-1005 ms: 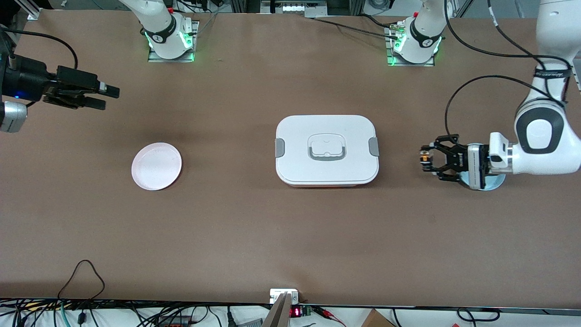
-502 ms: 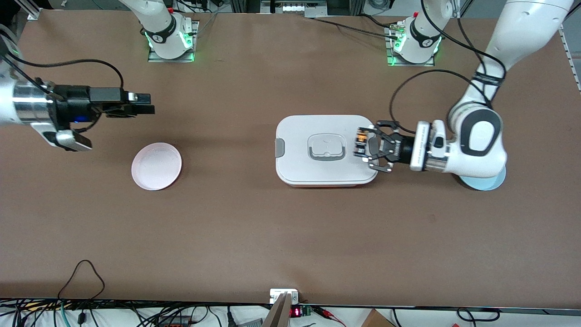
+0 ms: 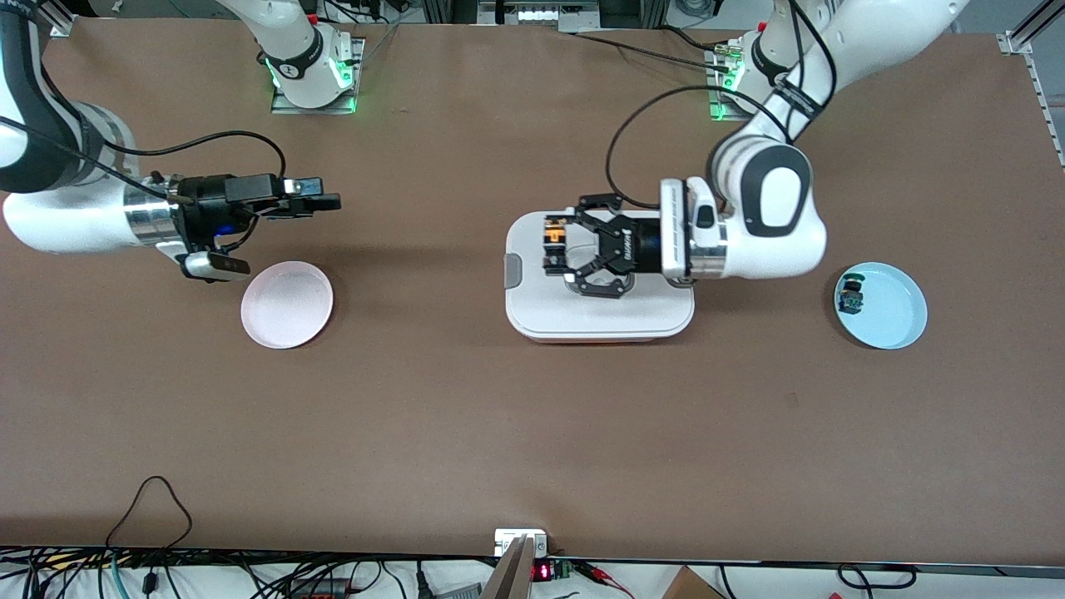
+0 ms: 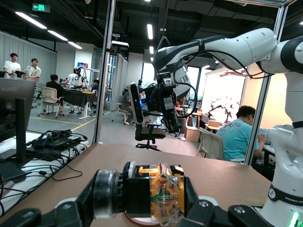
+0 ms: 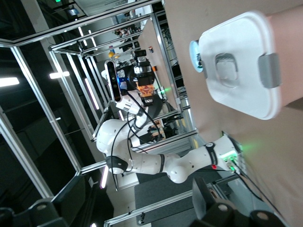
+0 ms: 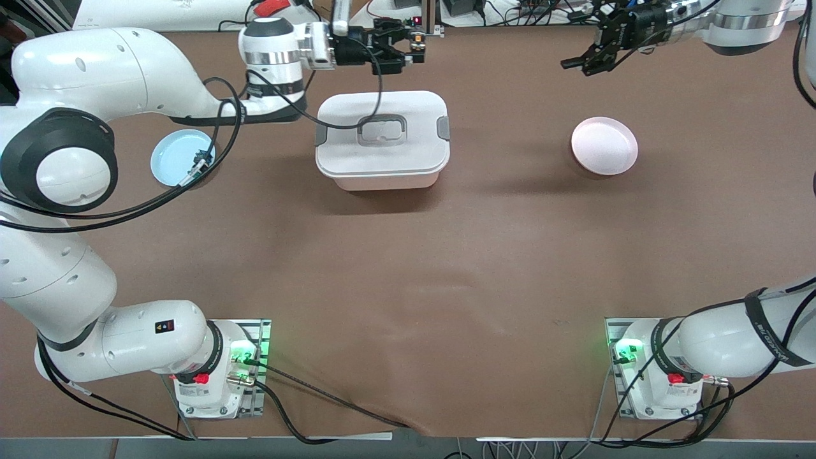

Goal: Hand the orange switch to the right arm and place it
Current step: 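Carry the switch over the box while the right gripper reaches toward it, then grasp the orange switch with the right gripper beside the left gripper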

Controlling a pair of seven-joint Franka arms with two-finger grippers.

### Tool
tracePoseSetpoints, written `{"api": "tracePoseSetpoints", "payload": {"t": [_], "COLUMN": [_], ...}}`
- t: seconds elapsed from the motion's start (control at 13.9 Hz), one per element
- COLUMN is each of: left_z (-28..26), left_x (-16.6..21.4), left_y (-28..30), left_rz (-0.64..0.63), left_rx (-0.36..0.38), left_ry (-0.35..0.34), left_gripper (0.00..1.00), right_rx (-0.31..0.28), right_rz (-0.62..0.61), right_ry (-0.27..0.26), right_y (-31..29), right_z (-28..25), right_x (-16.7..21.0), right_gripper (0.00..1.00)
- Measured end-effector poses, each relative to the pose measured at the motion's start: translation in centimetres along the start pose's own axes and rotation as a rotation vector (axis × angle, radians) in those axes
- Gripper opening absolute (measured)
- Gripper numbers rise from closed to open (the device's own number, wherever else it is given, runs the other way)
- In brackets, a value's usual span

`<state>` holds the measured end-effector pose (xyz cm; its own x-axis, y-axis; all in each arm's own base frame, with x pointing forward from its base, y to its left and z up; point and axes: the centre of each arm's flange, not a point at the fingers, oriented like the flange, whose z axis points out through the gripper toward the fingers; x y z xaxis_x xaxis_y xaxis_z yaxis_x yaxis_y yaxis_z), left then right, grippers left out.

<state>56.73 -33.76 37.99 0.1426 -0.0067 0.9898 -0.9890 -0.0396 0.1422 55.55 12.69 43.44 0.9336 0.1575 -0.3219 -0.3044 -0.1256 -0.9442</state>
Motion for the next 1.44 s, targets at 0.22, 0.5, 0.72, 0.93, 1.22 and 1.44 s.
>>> {"api": "tracePoseSetpoints", "payload": {"t": [0.22, 0.5, 0.72, 0.93, 1.22, 1.44], "left_z": [2.1, 5.8, 8.0, 9.7, 10.5, 10.5], "left_x": [-0.8, -1.8, -2.4, -3.3, -3.5, -3.5], "left_y": [1.1, 3.5, 5.2, 6.8, 7.5, 7.5], "left_rz": [0.008, -0.013, -0.060, -0.109, -0.130, -0.130], "left_rx": [0.061, 0.113, 0.107, 0.130, 0.136, 0.137], "left_ry": [0.033, 0.082, 0.101, 0.094, 0.097, 0.096], "left_gripper": [0.72, 0.72, 0.72, 0.72, 0.72, 0.72], "right_rx": [0.041, 0.028, 0.039, 0.023, 0.044, 0.045], "right_rz": [-0.017, -0.050, -0.148, -0.188, -0.190, -0.187], "right_ry": [-0.044, -0.057, -0.054, -0.047, -0.040, -0.040], "right_y": [1.2, 2.9, 3.1, 3.7, 3.8, 3.9], "right_z": [4.5, 8.6, 11.6, 13.9, 14.6, 14.6], "right_x": [0.9, 1.8, 1.9, 2.1, 2.4, 2.5], "right_gripper": [1.00, 1.00, 1.00, 1.00, 0.98, 0.93]}}
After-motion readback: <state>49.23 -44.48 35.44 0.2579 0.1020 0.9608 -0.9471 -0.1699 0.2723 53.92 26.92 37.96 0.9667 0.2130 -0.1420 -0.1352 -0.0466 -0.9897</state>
